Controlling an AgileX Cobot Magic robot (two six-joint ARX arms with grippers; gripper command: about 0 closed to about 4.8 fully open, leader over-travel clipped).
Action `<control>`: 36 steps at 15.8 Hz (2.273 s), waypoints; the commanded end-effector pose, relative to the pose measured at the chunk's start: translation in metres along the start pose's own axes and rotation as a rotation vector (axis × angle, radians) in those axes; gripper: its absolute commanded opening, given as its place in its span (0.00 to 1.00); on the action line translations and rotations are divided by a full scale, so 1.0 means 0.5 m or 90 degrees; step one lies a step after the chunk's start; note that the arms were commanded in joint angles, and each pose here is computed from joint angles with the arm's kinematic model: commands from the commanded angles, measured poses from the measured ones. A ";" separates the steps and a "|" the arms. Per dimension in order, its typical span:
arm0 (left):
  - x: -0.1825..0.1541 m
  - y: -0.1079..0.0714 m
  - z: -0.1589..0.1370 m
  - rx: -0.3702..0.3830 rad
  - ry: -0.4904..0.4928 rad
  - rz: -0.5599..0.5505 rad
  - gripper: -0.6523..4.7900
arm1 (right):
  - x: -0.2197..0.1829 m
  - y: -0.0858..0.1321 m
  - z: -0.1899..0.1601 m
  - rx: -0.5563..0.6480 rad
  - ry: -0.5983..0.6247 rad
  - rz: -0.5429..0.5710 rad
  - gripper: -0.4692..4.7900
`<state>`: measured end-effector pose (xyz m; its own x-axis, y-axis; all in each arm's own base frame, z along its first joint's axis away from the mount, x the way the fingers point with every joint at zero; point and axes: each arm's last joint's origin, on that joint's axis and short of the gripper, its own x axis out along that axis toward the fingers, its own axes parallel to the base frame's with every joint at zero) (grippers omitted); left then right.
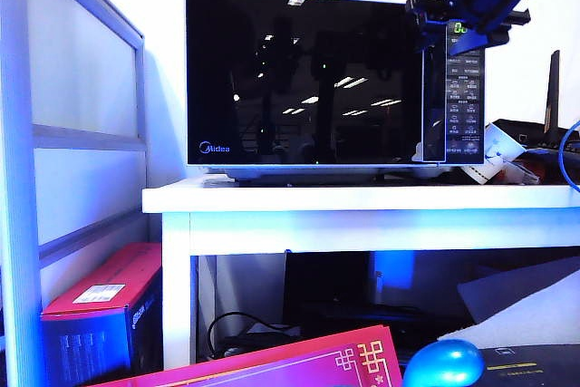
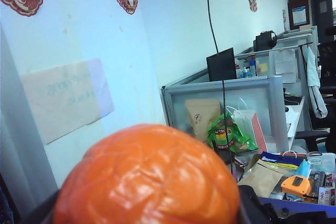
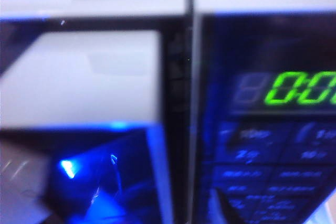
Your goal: Open the microwave door, place the orange inside the microwave, then close the microwave door.
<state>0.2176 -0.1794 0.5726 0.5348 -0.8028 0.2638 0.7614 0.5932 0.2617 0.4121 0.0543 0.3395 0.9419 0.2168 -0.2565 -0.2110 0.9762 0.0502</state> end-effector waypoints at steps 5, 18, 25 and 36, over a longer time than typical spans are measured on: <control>-0.003 -0.001 0.004 -0.001 -0.002 -0.003 0.79 | -0.012 0.001 0.033 -0.007 -0.080 -0.012 0.66; -0.003 -0.001 0.003 -0.003 0.001 -0.004 0.80 | -0.057 0.006 0.043 -0.002 -0.020 -0.010 0.47; -0.003 -0.001 0.003 -0.003 0.002 -0.004 0.80 | -0.090 0.017 0.057 -0.002 -0.008 0.069 0.89; -0.003 -0.001 0.003 -0.003 0.002 -0.004 0.79 | -0.176 0.018 0.113 -0.031 -0.070 -0.022 0.82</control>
<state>0.2181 -0.1798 0.5705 0.5390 -0.8065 0.2431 0.7662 0.5893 0.2563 0.3424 0.0466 0.4108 0.9491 0.2494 -0.1926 -0.2497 0.9681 0.0231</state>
